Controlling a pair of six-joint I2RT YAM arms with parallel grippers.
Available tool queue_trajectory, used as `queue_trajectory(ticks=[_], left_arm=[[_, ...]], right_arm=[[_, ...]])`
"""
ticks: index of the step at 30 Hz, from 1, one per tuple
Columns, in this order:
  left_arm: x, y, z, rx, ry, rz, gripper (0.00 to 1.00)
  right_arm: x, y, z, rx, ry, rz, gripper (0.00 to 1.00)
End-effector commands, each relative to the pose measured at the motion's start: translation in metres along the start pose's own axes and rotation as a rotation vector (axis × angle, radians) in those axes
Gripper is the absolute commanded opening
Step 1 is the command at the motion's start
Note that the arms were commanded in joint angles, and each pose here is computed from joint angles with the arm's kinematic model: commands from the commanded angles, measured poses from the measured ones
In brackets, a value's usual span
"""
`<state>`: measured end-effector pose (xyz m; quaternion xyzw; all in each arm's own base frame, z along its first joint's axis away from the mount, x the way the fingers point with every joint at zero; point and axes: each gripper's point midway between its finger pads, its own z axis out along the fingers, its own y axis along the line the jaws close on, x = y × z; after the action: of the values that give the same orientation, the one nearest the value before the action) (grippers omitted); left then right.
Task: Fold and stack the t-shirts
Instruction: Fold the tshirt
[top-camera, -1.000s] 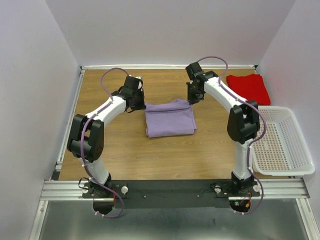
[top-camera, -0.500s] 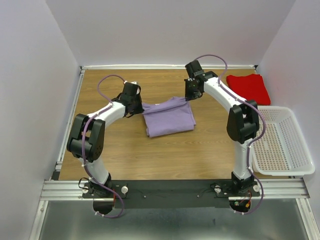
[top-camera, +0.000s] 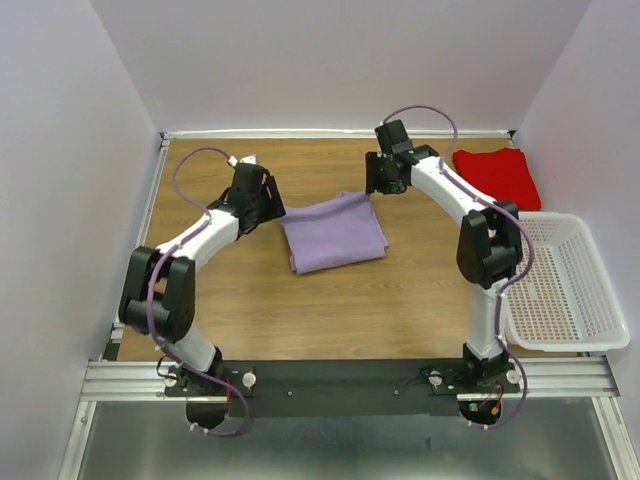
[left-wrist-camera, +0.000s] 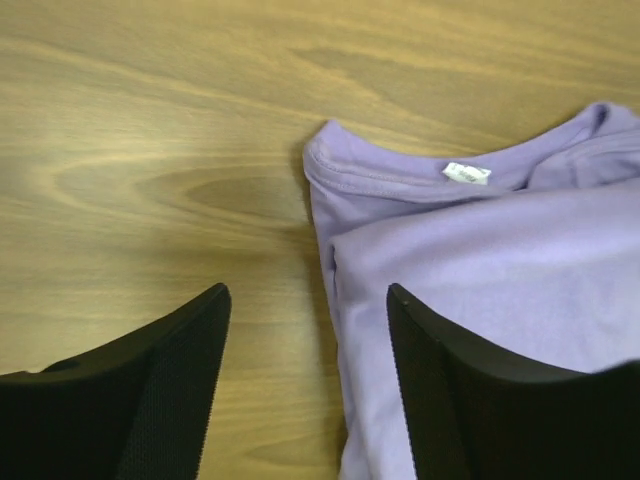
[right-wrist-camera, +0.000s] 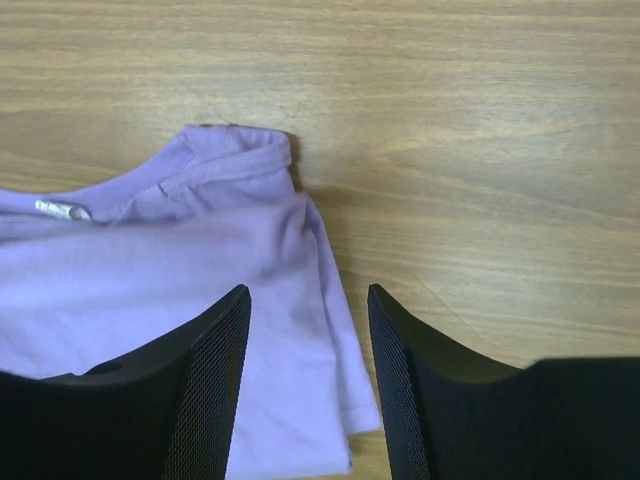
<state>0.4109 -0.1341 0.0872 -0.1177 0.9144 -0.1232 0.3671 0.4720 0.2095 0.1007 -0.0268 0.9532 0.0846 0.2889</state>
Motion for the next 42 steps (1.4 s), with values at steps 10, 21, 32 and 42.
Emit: queue_trajectory(ticks=[10,21,32,42], left_arm=[[0.012,-0.094,-0.051,0.353,-0.087,0.182,0.44],[-0.007,-0.061,0.064,0.335,0.021,0.045,0.25],[-0.031,-0.029,0.067,0.29,0.005,0.006,0.33],[-0.065,-0.047,-0.006,0.375,-0.144,0.05,0.54]], right_arm=[[0.014,0.035,-0.028,-0.384,-0.061,-0.181,0.54],[0.009,0.047,0.059,-0.598,0.023,-0.121,0.54],[-0.022,0.048,0.038,-0.597,-0.035,-0.044,0.54],[-0.025,0.096,0.016,-0.836,-0.021,0.051,0.55]])
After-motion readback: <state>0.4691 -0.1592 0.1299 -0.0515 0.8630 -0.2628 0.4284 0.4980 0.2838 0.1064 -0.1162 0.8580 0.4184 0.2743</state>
